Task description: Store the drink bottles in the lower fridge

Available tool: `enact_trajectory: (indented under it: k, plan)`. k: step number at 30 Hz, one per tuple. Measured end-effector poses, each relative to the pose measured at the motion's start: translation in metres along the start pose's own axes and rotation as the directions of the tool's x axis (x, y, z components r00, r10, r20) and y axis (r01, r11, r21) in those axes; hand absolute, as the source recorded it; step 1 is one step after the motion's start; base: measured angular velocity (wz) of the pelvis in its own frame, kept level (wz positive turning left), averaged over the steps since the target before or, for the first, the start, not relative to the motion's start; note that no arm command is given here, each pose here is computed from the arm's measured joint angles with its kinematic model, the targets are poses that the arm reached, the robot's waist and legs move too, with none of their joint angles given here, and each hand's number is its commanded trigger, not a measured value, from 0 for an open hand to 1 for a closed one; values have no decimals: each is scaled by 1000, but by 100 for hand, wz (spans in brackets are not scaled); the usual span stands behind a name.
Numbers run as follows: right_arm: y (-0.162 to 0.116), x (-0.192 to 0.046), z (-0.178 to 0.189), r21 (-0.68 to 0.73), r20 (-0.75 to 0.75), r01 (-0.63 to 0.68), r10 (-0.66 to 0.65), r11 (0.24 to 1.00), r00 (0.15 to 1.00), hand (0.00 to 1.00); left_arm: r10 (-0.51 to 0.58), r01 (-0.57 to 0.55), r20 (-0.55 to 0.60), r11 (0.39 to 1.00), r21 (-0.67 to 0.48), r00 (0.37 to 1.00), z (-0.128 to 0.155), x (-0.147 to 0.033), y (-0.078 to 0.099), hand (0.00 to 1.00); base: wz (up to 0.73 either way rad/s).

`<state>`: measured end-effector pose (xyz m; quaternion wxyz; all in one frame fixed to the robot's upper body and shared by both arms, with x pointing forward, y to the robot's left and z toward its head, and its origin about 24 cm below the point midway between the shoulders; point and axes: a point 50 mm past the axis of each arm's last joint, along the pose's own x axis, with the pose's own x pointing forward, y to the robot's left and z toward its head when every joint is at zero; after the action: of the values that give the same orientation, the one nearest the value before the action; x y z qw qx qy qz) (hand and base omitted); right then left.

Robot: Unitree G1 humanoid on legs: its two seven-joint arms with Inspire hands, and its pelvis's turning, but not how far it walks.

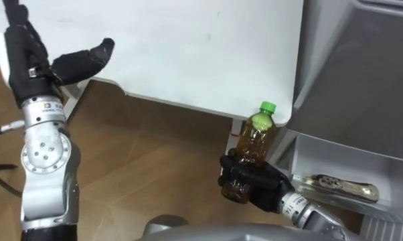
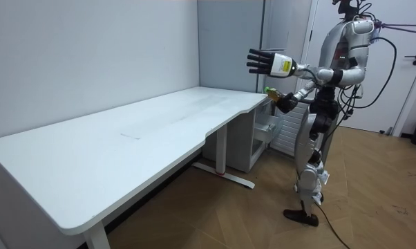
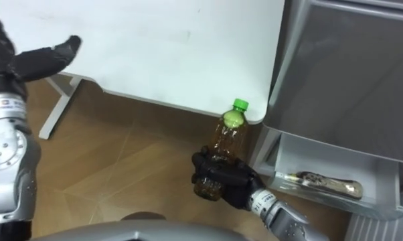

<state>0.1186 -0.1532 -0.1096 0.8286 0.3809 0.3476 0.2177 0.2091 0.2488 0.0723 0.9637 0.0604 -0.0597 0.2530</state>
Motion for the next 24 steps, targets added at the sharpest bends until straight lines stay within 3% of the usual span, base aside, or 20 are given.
enact_trajectory:
  k: [6, 14, 19, 24]
  plan:
    - [-3, -4, 2, -8, -8, 14, -14, 1000, 1000, 100, 83, -85, -46, 996, -33, 995, -8, 1, 9, 0, 0]
    - [-6, -9, -3, 0, -15, 67, -67, 998, 998, 100, 151, -145, -266, 989, 43, 952, -60, -13, 22, 0, -1]
    - [-6, -8, -4, 12, -11, 72, -72, 997, 997, 100, 113, -84, -445, 993, 83, 889, -100, -34, 11, 0, -4]
    - [-9, -9, -11, 28, -36, 102, -101, 994, 994, 100, 10, 79, -613, 990, 118, 790, -137, -66, -2, 0, 0]
